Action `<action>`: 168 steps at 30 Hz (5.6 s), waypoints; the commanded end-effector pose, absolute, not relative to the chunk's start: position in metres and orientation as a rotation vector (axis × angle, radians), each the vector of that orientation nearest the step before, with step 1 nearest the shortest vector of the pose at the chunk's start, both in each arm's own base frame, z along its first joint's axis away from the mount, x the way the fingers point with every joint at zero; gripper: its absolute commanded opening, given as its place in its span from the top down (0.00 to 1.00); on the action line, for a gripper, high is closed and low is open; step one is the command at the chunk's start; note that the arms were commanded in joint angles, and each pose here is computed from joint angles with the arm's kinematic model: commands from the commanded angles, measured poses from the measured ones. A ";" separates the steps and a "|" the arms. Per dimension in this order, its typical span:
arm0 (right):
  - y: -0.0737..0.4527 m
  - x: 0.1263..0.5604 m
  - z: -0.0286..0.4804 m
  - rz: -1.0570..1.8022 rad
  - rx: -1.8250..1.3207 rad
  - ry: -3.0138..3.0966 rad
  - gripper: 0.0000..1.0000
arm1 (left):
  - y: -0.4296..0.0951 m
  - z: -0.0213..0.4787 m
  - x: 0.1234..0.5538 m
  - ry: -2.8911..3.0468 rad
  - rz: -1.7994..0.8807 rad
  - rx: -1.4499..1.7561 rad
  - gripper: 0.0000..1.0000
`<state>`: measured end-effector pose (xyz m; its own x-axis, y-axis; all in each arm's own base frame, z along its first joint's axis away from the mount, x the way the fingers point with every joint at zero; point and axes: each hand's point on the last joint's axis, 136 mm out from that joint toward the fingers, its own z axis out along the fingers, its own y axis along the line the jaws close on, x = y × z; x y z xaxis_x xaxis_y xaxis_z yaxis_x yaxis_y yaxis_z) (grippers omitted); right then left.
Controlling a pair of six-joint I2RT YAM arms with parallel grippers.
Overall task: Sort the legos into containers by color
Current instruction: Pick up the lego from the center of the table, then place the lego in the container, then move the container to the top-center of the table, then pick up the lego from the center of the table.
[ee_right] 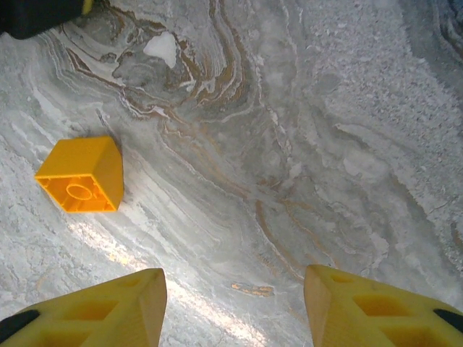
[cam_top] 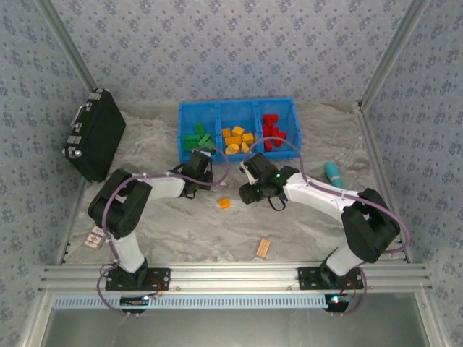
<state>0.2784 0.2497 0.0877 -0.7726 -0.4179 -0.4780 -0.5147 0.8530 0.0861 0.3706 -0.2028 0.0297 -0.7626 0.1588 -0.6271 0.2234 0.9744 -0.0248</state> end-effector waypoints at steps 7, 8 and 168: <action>0.265 0.268 0.093 0.350 -0.697 2.540 0.46 | -0.206 0.138 0.377 2.321 -0.156 0.298 0.62; 0.267 0.267 0.092 0.352 -0.702 2.540 0.46 | -0.206 0.149 0.380 2.298 -0.151 0.297 0.62; 0.314 0.362 0.156 0.225 -0.849 2.376 0.71 | -0.090 0.212 0.288 2.269 -0.234 0.055 0.64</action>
<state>0.3340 0.3187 0.1566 -0.6289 -0.5151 -0.5824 -0.6382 0.7698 0.0082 0.2968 -0.0921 0.2143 -0.6447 0.0132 -0.7643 0.1431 0.9843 -0.1037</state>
